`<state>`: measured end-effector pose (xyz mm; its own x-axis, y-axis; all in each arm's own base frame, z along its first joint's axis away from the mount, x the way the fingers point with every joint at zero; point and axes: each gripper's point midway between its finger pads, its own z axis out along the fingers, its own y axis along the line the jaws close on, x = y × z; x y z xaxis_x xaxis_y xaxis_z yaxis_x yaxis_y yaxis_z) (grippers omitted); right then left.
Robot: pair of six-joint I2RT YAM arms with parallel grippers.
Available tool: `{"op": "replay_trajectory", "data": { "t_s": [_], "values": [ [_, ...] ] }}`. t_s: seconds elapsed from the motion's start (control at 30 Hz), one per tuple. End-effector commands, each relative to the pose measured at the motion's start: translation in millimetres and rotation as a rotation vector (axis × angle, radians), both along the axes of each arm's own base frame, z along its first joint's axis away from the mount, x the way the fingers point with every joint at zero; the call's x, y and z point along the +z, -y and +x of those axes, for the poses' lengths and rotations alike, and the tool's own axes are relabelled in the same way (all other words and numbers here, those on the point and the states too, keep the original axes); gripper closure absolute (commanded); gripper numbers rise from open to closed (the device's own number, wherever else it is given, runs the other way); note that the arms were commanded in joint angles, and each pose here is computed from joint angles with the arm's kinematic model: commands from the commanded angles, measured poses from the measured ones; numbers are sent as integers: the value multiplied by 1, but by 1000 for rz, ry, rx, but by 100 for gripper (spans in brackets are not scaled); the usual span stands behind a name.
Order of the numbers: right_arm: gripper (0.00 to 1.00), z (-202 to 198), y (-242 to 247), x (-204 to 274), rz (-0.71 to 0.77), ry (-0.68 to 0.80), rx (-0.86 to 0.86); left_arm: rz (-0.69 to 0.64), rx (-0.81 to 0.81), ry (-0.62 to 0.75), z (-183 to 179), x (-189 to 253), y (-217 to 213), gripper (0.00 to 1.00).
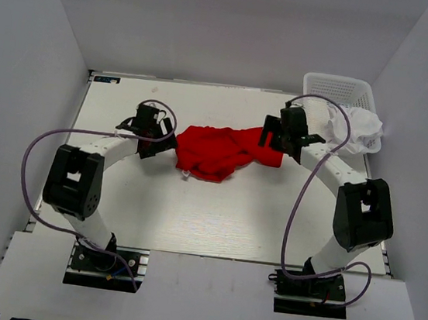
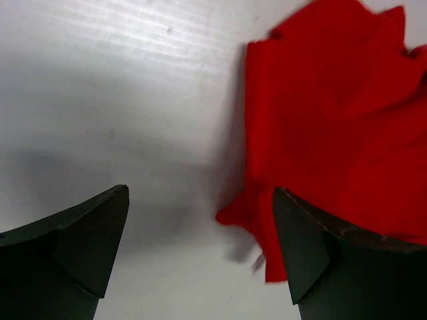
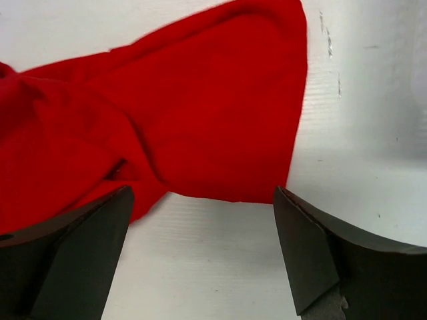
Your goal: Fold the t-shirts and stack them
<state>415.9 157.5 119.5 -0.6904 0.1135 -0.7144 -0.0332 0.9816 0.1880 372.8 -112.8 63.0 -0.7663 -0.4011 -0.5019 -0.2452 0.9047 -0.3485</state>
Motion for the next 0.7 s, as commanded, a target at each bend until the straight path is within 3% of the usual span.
{"op": "replay_trajectory", "data": {
  "t_s": [0.0,0.17,0.2,0.3,0.4,0.43,0.5,0.63,0.67],
  "values": [
    [10,-4,14,-20,-63,-48,-61,-31,-55,82,36,17,16,3],
    [10,-4,25,-41,-102,-87,-121,-65,-127,50,53,-2,33,15],
    [10,-4,27,-46,-109,-95,-132,-62,-127,32,55,-11,33,26],
    [10,0,32,-59,-132,-130,-193,-114,-169,28,53,-18,45,47],
    [10,7,28,-60,-129,-142,-195,-164,-240,15,42,-26,62,64],
    [10,8,26,-66,-130,-155,-195,-172,-258,-5,33,-31,67,80],
    [10,9,28,-74,-130,-172,-210,-175,-260,16,32,-28,67,100],
    [11,12,29,-87,-120,-216,-239,-158,-244,57,36,-17,63,100],
    [24,10,27,-96,-118,-243,-237,-148,-235,66,35,-15,60,100]
  ]
}}
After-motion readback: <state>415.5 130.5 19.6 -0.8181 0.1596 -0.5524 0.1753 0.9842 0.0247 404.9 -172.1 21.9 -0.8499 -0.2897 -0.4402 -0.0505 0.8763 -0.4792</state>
